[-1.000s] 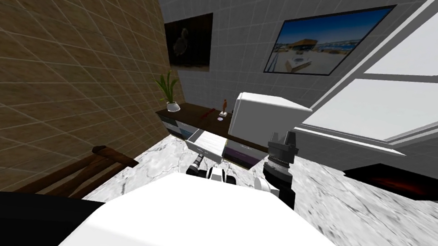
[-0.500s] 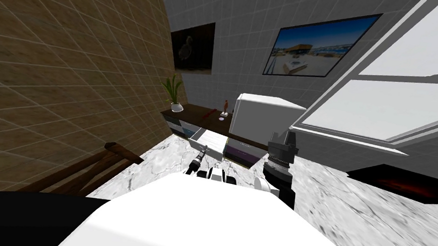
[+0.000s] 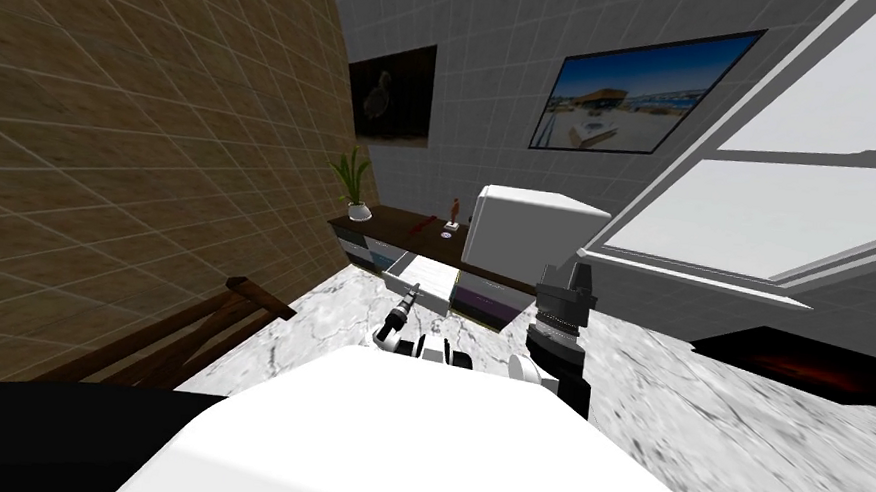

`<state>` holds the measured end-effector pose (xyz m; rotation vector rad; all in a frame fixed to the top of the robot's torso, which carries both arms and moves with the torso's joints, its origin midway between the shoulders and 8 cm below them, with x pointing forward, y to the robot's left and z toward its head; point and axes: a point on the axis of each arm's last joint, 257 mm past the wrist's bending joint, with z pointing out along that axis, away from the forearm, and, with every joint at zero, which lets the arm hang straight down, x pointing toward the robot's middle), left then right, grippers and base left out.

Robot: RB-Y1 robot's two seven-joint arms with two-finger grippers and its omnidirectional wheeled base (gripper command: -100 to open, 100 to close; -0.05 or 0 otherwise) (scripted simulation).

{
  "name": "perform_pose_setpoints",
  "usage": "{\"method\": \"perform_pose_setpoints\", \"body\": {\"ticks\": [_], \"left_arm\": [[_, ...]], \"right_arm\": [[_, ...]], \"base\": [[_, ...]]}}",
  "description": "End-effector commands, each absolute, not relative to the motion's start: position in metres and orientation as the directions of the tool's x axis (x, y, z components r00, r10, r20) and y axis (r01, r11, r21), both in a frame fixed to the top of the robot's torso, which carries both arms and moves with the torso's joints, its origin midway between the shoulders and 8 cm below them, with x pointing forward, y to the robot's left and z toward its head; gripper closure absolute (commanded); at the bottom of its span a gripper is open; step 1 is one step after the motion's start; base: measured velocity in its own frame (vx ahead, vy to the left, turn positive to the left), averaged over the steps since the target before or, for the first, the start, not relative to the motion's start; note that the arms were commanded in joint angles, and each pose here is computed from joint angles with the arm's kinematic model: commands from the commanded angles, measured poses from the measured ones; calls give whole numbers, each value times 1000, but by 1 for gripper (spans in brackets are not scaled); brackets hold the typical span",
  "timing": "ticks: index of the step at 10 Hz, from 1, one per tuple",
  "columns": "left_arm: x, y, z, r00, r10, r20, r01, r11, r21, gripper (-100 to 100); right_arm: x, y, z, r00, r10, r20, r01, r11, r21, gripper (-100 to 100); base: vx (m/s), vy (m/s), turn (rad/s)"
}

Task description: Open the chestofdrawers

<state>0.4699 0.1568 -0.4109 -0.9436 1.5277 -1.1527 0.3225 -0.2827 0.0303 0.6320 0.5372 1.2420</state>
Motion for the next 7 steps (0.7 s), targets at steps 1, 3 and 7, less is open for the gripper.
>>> {"method": "perform_pose_setpoints", "body": {"ticks": [1, 3, 7], "left_arm": [[495, 147, -393, -238, -941, -239, -13, 249, -968, -100], [495, 147, -393, -238, -941, -239, -13, 249, -968, -100], [484, 150, -412, -243, -942, -233, -64, 255, -965, 0]], "right_arm": [[322, -283, 30, 243, 970, -34, -689, 197, 698, 0], [322, -283, 30, 242, 970, -34, -689, 197, 698, 0], [322, -283, 30, 243, 970, -34, -689, 197, 698, 0]], "base": [[-82, 16, 46], [-31, 12, 2], [0, 0, 0]]}}
